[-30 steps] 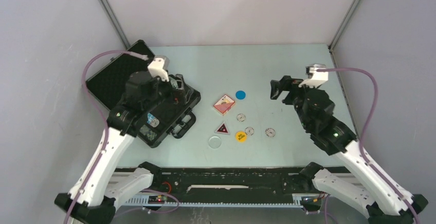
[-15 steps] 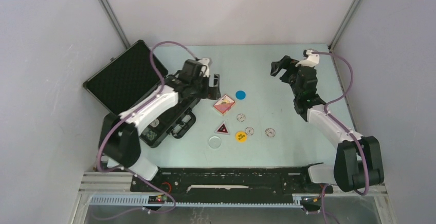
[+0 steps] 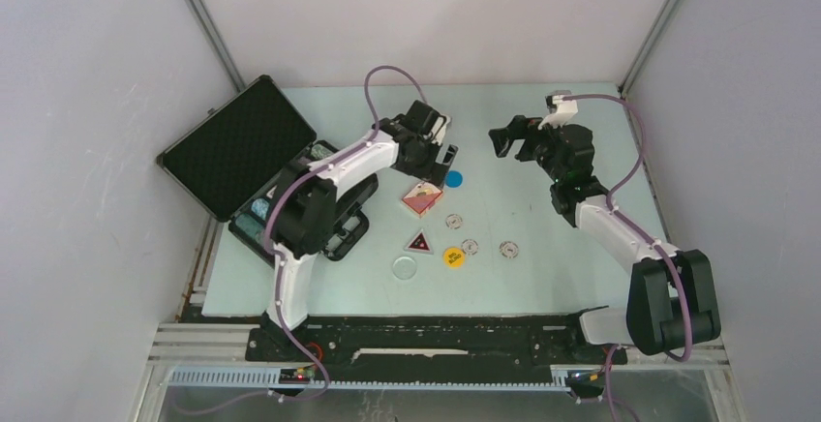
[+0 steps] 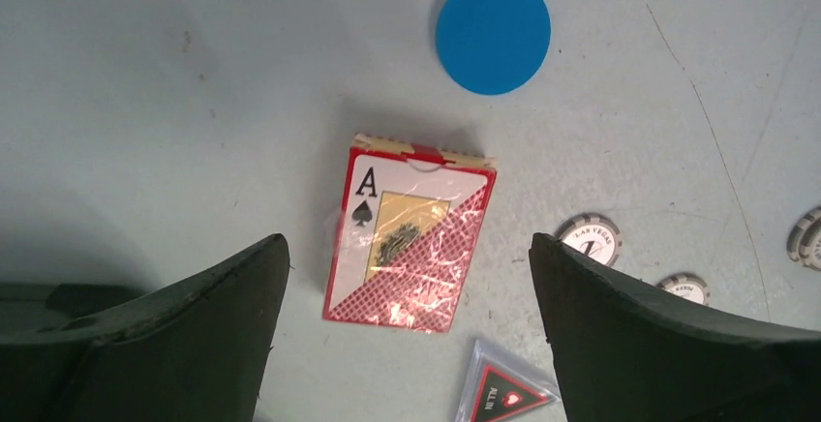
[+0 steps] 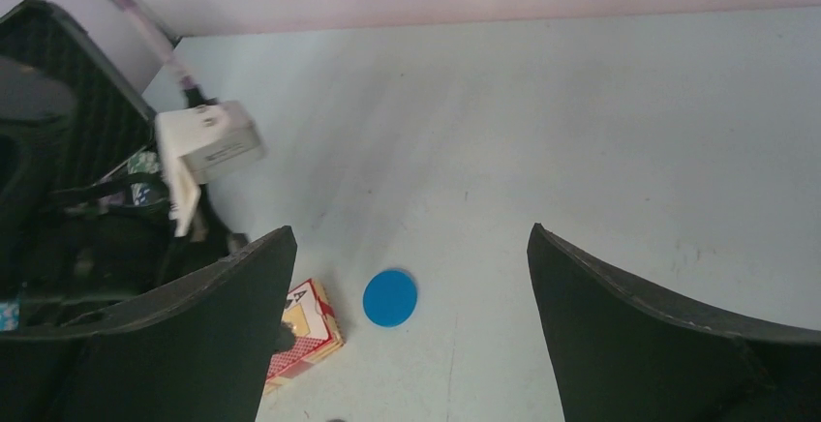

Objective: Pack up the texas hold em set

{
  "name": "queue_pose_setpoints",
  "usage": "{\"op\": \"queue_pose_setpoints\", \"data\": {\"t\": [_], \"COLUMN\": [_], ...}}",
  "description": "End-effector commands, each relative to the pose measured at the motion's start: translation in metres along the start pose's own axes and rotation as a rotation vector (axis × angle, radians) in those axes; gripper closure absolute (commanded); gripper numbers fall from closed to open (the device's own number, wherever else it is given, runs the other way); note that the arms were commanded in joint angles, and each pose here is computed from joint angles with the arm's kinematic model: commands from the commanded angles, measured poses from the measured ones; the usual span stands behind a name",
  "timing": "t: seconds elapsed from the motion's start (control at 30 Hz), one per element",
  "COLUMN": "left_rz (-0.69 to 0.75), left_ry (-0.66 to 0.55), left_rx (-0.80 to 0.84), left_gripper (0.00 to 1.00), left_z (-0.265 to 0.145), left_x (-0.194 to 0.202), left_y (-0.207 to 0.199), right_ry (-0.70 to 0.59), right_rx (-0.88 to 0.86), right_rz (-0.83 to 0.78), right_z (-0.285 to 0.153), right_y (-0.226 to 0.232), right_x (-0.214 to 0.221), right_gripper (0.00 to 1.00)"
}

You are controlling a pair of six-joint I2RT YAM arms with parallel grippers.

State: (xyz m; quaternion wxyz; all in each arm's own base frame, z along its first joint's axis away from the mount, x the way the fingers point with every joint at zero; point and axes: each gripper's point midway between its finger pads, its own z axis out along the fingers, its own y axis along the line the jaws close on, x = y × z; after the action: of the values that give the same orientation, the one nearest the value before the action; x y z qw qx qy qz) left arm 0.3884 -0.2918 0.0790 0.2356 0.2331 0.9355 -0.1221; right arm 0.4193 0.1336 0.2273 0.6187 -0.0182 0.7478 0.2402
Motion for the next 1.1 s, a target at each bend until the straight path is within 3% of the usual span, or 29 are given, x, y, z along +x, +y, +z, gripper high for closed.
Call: {"op": "queue_pose_setpoints", "data": {"t": [0.0, 0.63, 0.77, 0.9, 1.07], "left_rz": [0.044, 0.179, 0.179, 0.194, 0.197], "left_ry": [0.015, 0.152, 0.171, 0.17, 0.171], "left_rx": [-0.009, -0.052, -0.048, -0.086, -0.115], "left_gripper": [0.0, 0.0, 0.07, 0.0, 0.0], "left_z": [0.004, 0.019, 0.023, 0.023, 0.027], "left_x": [-0.009, 0.021, 0.025, 0.024, 0.024], "left_y": [-0.008, -0.011, -0.011, -0.003, 0.003], "right_ry": [-0.049, -0.026, -0.025, -0.03, -0.03], "right_rx": [-0.065, -0.076, -0.078, -0.082, -0.085], "right_rz": [-0.064, -0.098, -0.099, -0.096, -0.095], "right_z": [0.002, 0.001, 0.001, 0.0, 0.0], "right_y": [0.011, 0.008, 0.009, 0.009, 0.01], "right_x": [-0.014, -0.008, -0.008, -0.008, -0.007], "right_gripper": [0.0, 0.0, 0.0, 0.0, 0.0]}}
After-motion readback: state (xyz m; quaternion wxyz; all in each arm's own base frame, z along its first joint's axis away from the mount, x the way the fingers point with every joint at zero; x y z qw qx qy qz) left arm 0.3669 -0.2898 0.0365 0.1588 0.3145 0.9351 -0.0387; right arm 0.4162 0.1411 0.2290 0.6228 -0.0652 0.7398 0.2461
